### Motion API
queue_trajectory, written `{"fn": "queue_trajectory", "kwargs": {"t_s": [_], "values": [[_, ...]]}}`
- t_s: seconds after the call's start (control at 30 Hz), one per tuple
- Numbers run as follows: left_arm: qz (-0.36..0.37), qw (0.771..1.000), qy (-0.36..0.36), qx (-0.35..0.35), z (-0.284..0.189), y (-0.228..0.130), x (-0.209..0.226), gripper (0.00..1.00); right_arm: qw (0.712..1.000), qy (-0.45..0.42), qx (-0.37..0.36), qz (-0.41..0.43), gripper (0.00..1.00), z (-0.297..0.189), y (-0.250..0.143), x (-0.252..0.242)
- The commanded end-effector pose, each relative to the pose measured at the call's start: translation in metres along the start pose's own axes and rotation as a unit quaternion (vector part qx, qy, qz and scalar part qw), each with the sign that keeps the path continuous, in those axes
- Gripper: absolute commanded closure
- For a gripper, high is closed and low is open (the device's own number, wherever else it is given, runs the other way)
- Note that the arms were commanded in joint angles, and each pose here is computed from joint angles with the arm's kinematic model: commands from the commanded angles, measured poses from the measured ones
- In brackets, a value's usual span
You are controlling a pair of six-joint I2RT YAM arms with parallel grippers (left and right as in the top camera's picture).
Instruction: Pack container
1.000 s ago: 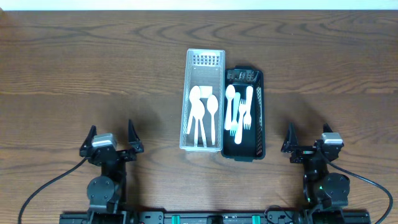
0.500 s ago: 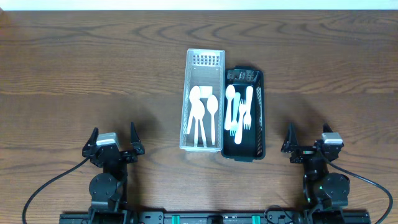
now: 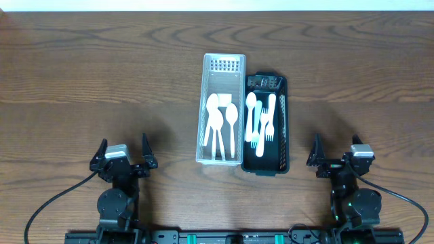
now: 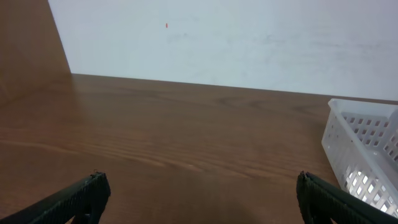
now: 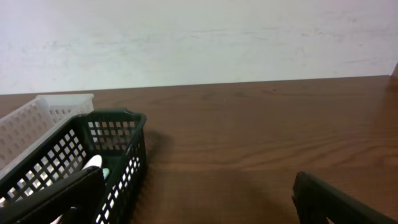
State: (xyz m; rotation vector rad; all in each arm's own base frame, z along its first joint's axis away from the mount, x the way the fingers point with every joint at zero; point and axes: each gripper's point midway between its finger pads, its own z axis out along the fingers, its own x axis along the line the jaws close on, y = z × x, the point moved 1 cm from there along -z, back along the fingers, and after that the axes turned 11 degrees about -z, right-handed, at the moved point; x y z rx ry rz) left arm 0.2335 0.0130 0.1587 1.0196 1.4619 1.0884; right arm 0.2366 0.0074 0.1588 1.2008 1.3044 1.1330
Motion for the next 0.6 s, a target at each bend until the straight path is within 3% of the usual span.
{"fn": "queue_trajectory", "kwargs": {"t_s": [0.0,0.57], "values": [[0.016,1.0,0.008,0.024,0.0008,-0.016,0.0044,0.02,1.0,0.001,0.0,0.005,0.01,-0.0003,-0.0002,0.0013],[0.016,1.0,0.008,0.024,0.0008,-0.016,0.0044,0.02,1.0,0.001,0.0,0.005,0.01,-0.0003,-0.0003,0.0013]]}}
